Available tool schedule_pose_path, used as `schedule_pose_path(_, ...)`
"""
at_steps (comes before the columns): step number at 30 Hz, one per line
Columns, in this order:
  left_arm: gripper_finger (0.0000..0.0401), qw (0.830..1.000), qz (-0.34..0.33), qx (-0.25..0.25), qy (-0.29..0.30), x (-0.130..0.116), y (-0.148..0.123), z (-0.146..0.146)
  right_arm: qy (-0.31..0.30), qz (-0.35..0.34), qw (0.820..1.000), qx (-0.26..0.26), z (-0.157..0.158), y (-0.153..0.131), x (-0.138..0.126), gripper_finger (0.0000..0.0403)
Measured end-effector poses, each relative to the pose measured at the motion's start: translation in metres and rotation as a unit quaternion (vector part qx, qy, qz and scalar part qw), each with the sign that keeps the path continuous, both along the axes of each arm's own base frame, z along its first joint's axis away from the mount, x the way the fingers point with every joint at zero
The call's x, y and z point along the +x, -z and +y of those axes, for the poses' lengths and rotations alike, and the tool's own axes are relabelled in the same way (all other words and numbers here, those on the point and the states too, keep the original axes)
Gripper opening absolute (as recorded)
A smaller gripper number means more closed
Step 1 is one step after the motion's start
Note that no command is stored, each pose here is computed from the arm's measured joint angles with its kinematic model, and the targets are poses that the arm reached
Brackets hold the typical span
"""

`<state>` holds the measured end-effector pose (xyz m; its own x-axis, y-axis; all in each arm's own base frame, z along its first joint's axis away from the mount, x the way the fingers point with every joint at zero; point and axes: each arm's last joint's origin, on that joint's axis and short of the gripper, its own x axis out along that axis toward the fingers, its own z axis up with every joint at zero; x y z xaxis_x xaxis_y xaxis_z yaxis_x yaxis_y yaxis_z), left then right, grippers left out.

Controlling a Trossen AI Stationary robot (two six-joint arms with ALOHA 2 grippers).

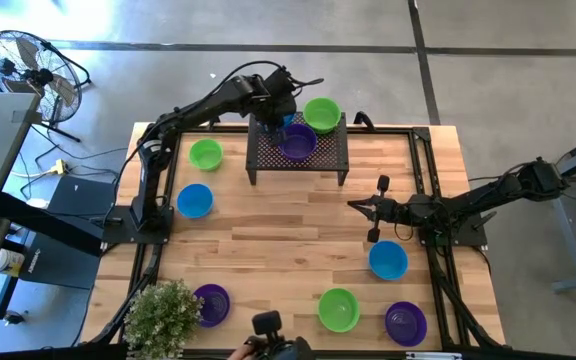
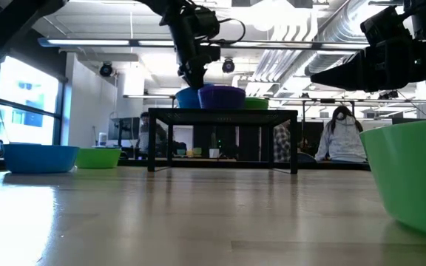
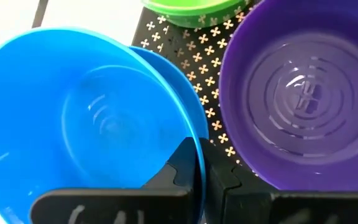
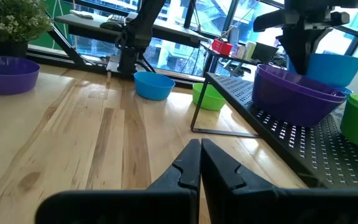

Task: Pick & Place Mini bowls
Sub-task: Stack the bottom blue bowl on the blue bowl on the shelf

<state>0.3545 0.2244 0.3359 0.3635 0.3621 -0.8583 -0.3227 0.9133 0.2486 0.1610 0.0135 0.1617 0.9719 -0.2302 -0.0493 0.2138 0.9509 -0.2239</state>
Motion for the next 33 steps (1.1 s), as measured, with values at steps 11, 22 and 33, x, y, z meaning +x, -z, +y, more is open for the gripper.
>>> schedule_pose_path(11,0.0031,1.000,0.005,0.007,-0.010,0.000,0.001,0.001,0.000,0.000,1.000,0.000,0.000,0.000,0.000,0.0000)
schedule_pose_path(22,0.0032,1.000,0.007,0.003,-0.010,0.006,0.007,-0.001,0.000,0.000,1.000,0.000,0.000,0.000,0.000,0.0000)
schedule_pose_path(33,0.0033,1.000,0.014,-0.008,0.012,0.006,0.004,-0.010,0.000,0.000,1.000,-0.001,0.000,0.000,0.000,0.0000)
